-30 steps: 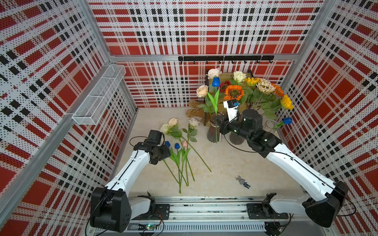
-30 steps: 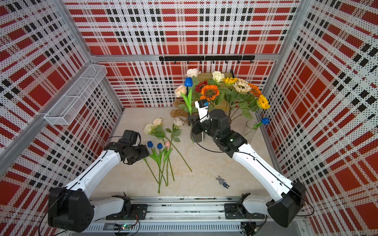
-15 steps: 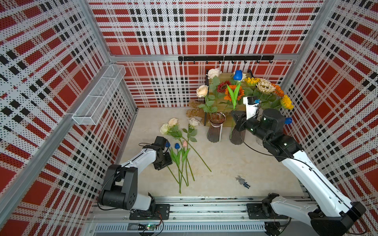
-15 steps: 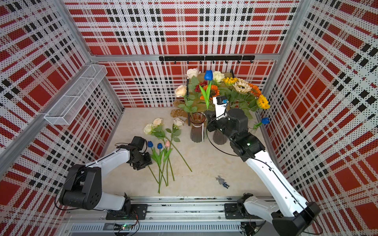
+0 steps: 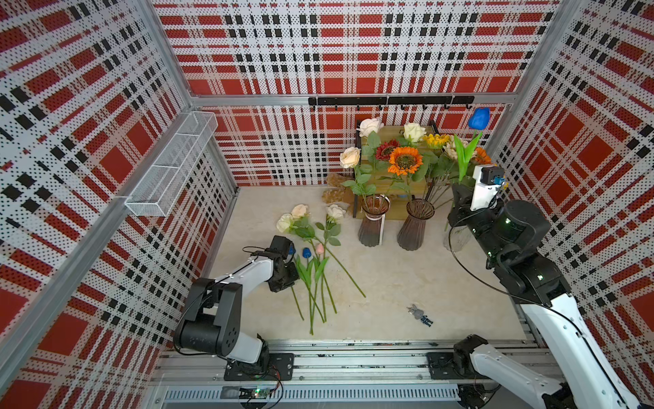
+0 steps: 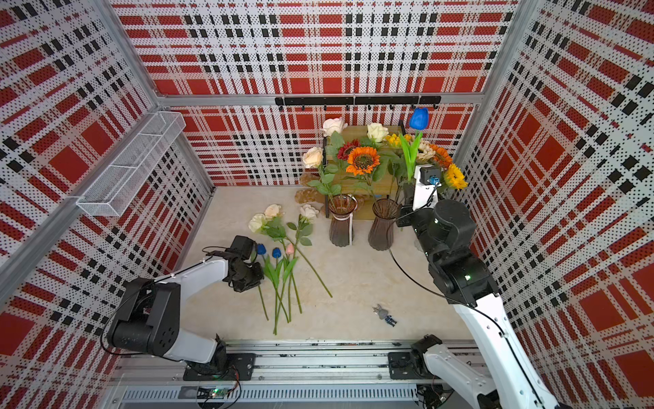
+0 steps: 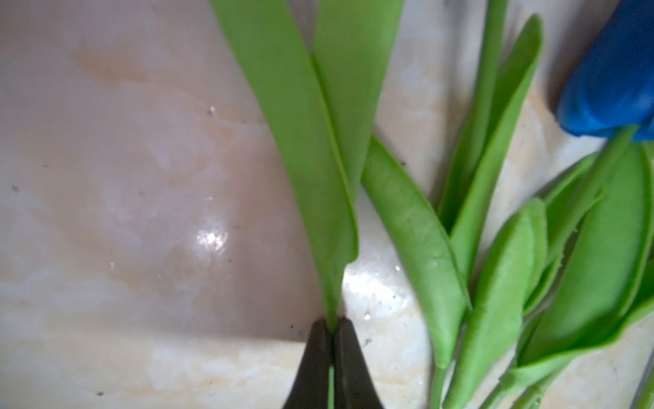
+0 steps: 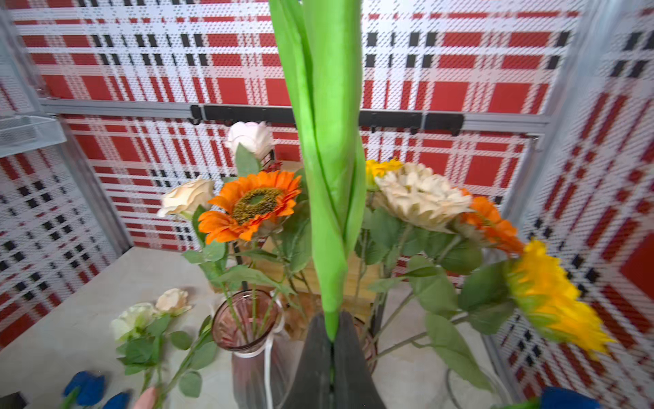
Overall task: Arrange the flowers in different vases according to their variety
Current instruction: Pick up the flower at the center of the board, then insert the flower into the vase, then pick up the flower at the center of the board.
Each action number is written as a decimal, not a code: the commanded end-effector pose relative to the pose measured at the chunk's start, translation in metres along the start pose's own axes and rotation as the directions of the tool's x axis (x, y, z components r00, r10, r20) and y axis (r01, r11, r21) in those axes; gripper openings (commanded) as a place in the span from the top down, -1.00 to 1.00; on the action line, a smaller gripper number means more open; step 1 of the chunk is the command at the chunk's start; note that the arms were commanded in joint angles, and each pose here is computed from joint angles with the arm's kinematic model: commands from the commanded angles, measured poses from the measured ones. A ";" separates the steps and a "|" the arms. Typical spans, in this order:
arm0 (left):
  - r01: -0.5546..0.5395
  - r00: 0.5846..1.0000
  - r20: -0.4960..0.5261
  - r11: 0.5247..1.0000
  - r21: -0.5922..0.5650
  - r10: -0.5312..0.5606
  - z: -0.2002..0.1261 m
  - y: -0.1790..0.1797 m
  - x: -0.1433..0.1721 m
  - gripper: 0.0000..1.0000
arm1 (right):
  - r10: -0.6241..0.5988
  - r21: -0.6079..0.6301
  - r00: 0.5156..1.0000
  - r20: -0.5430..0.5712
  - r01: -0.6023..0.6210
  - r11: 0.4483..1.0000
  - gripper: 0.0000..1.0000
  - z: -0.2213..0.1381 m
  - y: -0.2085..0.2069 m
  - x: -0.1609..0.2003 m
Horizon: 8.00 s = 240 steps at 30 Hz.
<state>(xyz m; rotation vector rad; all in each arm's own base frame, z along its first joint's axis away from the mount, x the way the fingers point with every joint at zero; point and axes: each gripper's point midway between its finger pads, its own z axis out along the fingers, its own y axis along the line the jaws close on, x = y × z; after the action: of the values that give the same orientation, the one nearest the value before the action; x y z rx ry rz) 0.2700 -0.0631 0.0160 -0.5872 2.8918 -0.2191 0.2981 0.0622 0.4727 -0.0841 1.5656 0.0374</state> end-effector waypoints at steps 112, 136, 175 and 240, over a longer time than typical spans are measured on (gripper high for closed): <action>-0.508 0.656 0.748 0.791 0.343 0.097 -0.326 -0.221 -0.047 1.00 | 0.310 0.237 0.948 -0.067 -0.287 0.928 -0.99 -0.016 -0.124 0.007; -0.659 0.613 0.782 0.617 0.430 0.110 -0.352 -0.286 -0.018 1.00 | 0.123 -0.679 0.880 -0.459 -0.437 0.590 -0.66 0.031 0.227 0.092; -0.668 0.626 0.762 0.616 0.417 0.163 -0.327 -0.297 -0.005 1.00 | 0.110 -0.732 0.877 -0.468 -0.454 0.508 0.09 0.031 0.261 0.088; -0.215 0.970 -0.124 0.976 -0.041 0.209 0.005 -0.033 0.088 0.53 | 0.193 -0.289 0.960 -0.203 -0.247 0.925 1.00 0.031 0.048 0.005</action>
<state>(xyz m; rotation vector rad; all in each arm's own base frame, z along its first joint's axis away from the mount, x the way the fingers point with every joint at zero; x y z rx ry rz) 0.2082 -0.1319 0.0135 -0.2843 3.0255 -0.2112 0.3314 0.1213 0.4584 -0.1745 1.7449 0.4898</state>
